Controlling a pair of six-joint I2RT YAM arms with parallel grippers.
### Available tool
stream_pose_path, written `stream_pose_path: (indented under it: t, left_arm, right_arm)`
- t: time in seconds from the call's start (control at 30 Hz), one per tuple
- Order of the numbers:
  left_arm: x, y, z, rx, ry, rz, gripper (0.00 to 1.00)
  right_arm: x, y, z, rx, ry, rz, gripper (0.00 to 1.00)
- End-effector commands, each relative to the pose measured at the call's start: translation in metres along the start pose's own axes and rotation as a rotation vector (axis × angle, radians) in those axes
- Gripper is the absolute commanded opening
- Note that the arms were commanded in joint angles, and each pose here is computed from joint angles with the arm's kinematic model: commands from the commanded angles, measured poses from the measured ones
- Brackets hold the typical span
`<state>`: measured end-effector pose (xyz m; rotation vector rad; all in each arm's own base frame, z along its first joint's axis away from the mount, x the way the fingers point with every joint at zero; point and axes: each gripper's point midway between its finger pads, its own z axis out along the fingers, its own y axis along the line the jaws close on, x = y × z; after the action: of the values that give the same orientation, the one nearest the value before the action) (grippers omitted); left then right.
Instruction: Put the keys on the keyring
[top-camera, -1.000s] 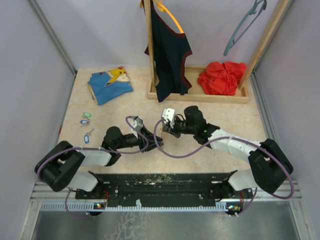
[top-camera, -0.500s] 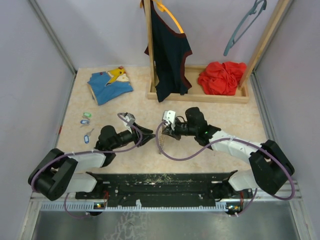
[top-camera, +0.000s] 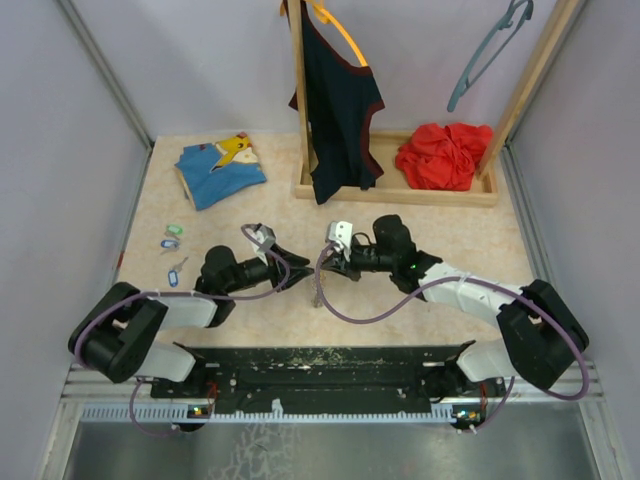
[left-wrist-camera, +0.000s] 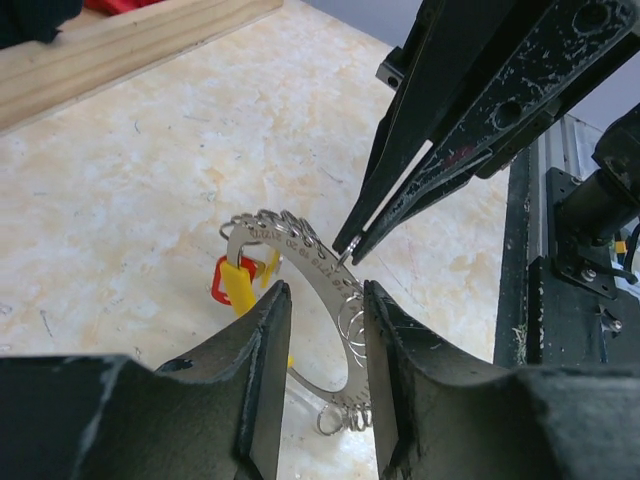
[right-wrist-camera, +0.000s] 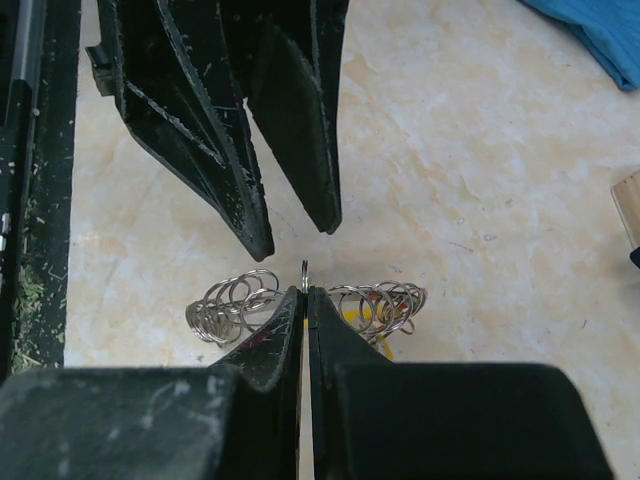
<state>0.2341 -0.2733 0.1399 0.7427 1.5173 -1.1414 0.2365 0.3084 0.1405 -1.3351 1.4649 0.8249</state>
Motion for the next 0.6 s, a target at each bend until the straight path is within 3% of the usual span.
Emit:
stream_pose_path:
  t: [0.0,0.13,0.3,0.57]
  left_arm:
    - [-0.016,-0.002,0.007,0.06,-0.02,0.108,0.43]
    - [-0.009,-0.001,0.007,0.078,0.021,0.155,0.49]
    - [-0.018,-0.014,-0.007,0.101,-0.105,0.309,0.52]
    - [-0.015,-0.02,-0.008,0.151,-0.108,0.364,0.63]
  right_arm:
    - [-0.031,-0.001,-0.002,-0.014,-0.117,-0.051,0.0]
    - [-0.033,0.002,-0.001,-0.029,-0.136,-0.051,0.0]
    - [-0.035,0.003,-0.002,-0.038,-0.152,-0.056,0.0]
    - [-0.037,0.009,-0.005,-0.069,-0.171,-0.072,0.0]
